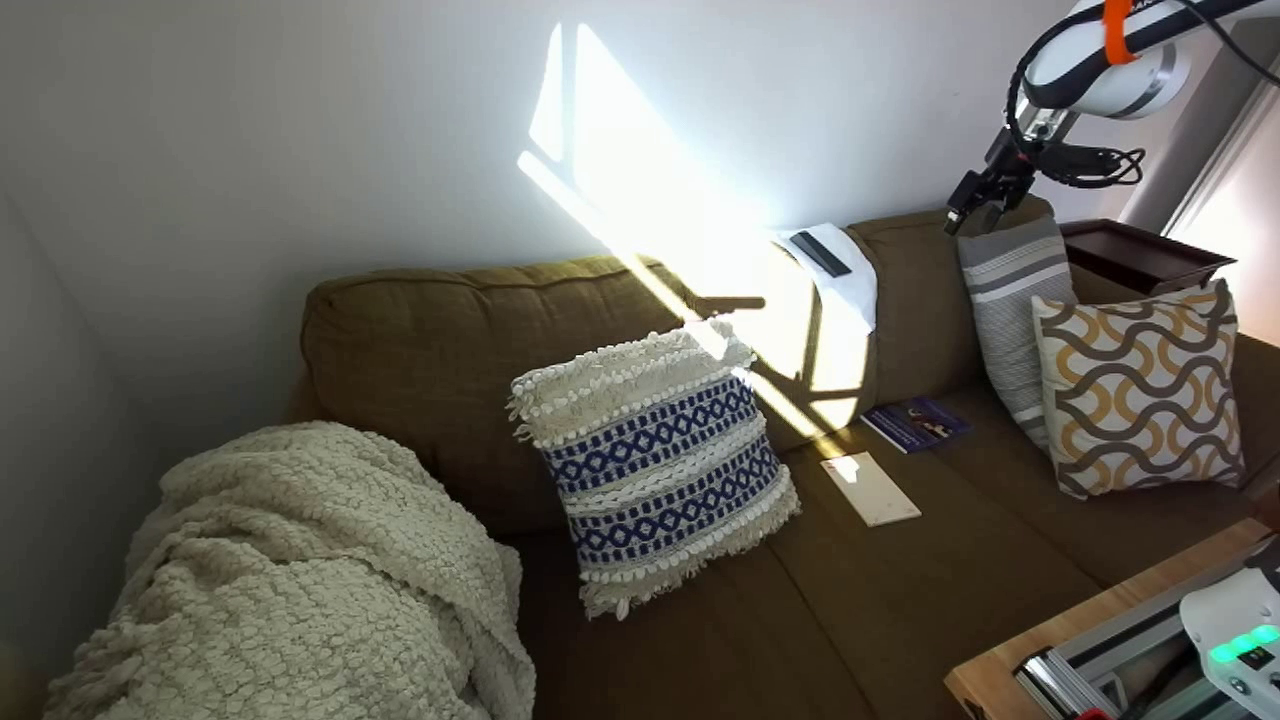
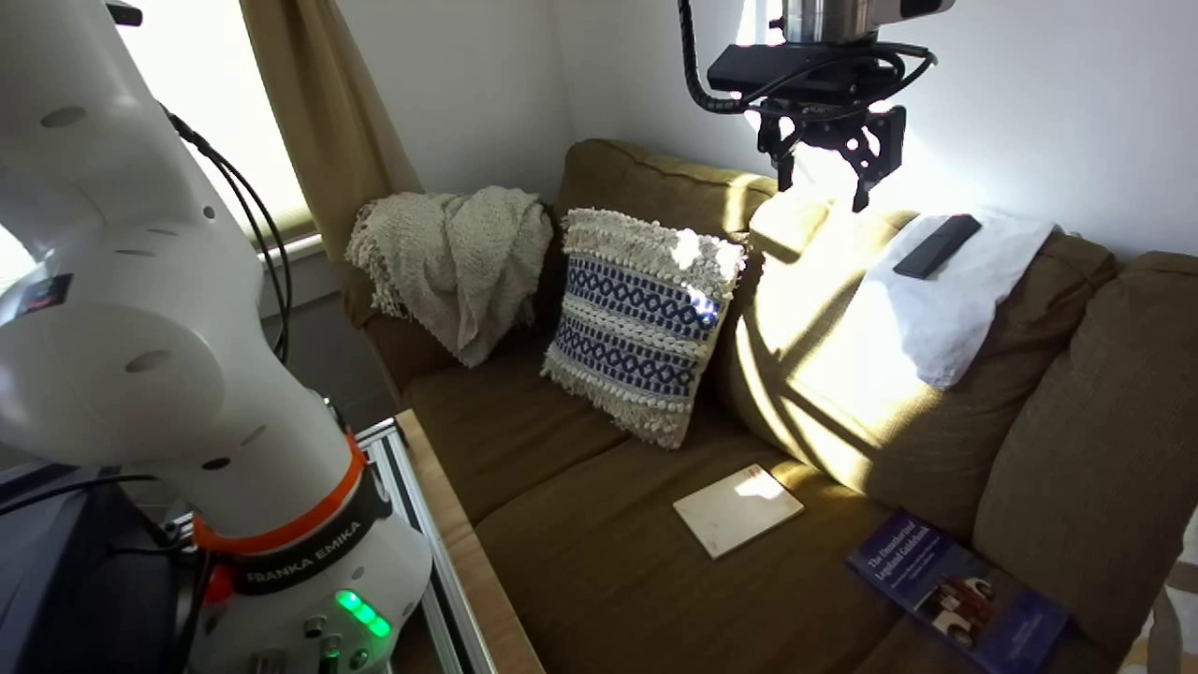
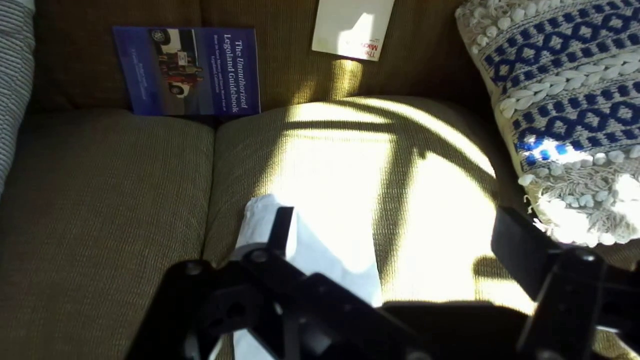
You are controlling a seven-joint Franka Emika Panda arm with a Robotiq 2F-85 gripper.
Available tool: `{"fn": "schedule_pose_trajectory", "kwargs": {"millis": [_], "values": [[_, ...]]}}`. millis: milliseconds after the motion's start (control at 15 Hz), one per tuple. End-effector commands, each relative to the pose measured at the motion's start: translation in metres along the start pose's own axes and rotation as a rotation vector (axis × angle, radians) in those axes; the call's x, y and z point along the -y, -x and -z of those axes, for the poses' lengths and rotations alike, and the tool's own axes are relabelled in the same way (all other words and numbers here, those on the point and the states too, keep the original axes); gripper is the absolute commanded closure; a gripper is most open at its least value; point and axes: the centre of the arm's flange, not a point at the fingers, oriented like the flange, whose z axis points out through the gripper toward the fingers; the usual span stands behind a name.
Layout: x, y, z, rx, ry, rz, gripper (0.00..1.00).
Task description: Turn the remote control over
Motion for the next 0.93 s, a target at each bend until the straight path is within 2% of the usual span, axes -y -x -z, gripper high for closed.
{"fn": "schedule_pose_trajectory", "kwargs": {"millis": [0,133,600,867], "values": [[-0.001,-0.010,-0.006,0.025,0.017,0.029,0.00],[-0.001,-0.034,-0.022,0.062,0.030,0.093,0.00],[0.015,-0.097,-0.084,0.164,0.275,0.250,0.00],[0.020,-0.120,-0.122,0.222,0.353,0.301,0.00]]}}
